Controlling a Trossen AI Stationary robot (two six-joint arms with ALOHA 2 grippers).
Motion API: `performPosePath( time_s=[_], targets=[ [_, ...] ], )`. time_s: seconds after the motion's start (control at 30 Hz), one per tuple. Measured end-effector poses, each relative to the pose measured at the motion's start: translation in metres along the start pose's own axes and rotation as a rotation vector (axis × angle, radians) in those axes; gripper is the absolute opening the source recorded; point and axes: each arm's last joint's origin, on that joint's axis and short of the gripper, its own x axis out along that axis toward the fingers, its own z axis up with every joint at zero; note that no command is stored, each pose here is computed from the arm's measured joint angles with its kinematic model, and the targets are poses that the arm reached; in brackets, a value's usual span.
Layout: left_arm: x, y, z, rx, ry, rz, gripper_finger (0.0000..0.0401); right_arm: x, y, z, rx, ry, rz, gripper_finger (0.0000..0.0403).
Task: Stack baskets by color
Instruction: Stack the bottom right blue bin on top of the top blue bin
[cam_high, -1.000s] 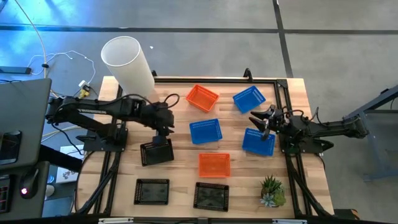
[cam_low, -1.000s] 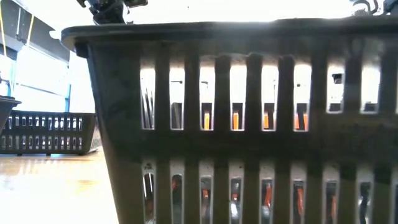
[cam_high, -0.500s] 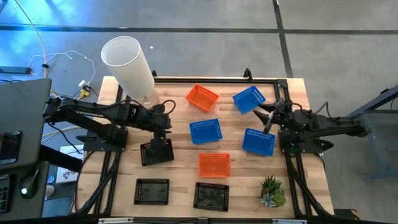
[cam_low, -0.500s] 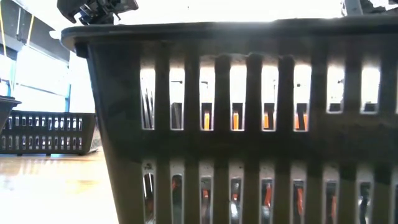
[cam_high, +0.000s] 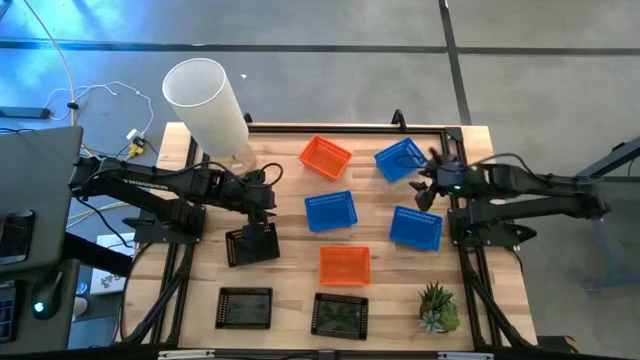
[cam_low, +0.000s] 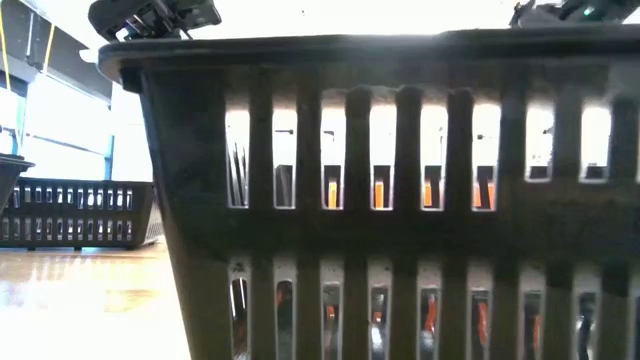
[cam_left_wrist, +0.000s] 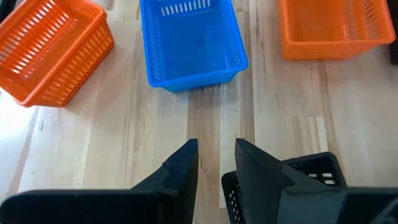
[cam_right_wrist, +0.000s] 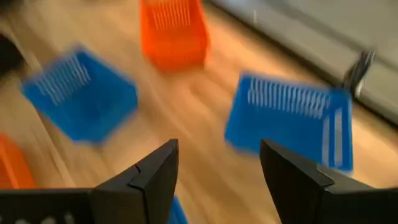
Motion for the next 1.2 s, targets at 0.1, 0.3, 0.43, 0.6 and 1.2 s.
performPosePath(
  time_s=[0.1,0.3,0.43,0.6,1.2],
  targets=[
    [0.0,0.0,0.0,0.0,0.0,-0.007,0.0094,0.013,0.004,-0.001,-0.029,0.167,0.033,0.0213],
    [0.0,0.0,0.0,0.0,0.0,-0.008,0.0094,0.04,0.016,-0.006,-0.119,0.402,0.125,0.0213],
    [0.0,0.0,0.0,0.0,0.001,-0.008,0.0094,0.054,0.022,-0.011,-0.178,0.524,0.136,0.0213],
    [0.0,0.0,0.0,0.0,0.001,-0.008,0.0094,0.071,0.026,-0.017,-0.204,0.634,0.103,0.0212],
    [0.0,0.0,0.0,0.0,0.002,-0.009,0.0094,0.112,0.036,-0.034,-0.194,0.843,-0.007,0.0144]
  ],
)
